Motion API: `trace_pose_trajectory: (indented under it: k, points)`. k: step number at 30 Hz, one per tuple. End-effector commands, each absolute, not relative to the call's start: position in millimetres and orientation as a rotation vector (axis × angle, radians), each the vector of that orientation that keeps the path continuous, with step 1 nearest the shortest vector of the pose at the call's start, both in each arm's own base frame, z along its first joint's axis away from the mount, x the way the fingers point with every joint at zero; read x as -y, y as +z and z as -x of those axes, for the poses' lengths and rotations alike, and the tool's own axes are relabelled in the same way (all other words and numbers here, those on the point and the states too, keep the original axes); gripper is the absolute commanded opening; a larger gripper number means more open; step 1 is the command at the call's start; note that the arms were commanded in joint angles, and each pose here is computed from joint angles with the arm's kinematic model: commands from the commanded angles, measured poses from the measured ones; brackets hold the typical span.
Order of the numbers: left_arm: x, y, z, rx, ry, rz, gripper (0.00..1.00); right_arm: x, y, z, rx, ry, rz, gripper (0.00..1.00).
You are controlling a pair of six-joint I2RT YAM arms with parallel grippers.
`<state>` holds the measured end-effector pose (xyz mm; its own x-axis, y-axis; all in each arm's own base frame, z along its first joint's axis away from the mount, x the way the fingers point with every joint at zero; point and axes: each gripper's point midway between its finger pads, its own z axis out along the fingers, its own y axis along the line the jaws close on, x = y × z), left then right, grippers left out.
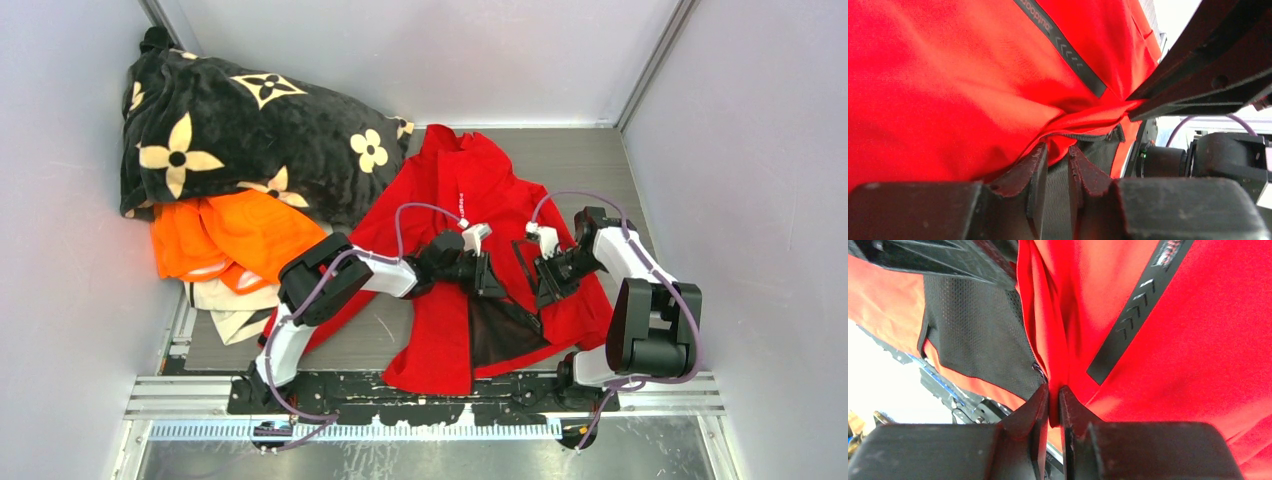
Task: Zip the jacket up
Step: Adjust the jacket at the center of the board.
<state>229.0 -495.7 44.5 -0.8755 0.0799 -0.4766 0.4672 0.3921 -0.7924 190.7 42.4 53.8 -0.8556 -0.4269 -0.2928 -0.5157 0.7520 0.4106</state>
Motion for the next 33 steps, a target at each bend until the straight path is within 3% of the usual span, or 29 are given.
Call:
trace_pose_trajectory:
  k: [1, 9, 33]
  points:
    - [481, 80, -230, -2.224, -1.470, -0.521, 0.25, -46, 64, -187, -2.737, 0.766, 0.802, 0.20]
    - [473, 123, -215, -2.158, -1.535, -0.541, 0.34, -46, 58, -191, -2.753, 0.709, 0.818, 0.24]
    - [436, 153, -197, -2.144, -1.440, -0.603, 0.36, -52, 72, -179, -2.647, 0.667, 0.960, 0.60]
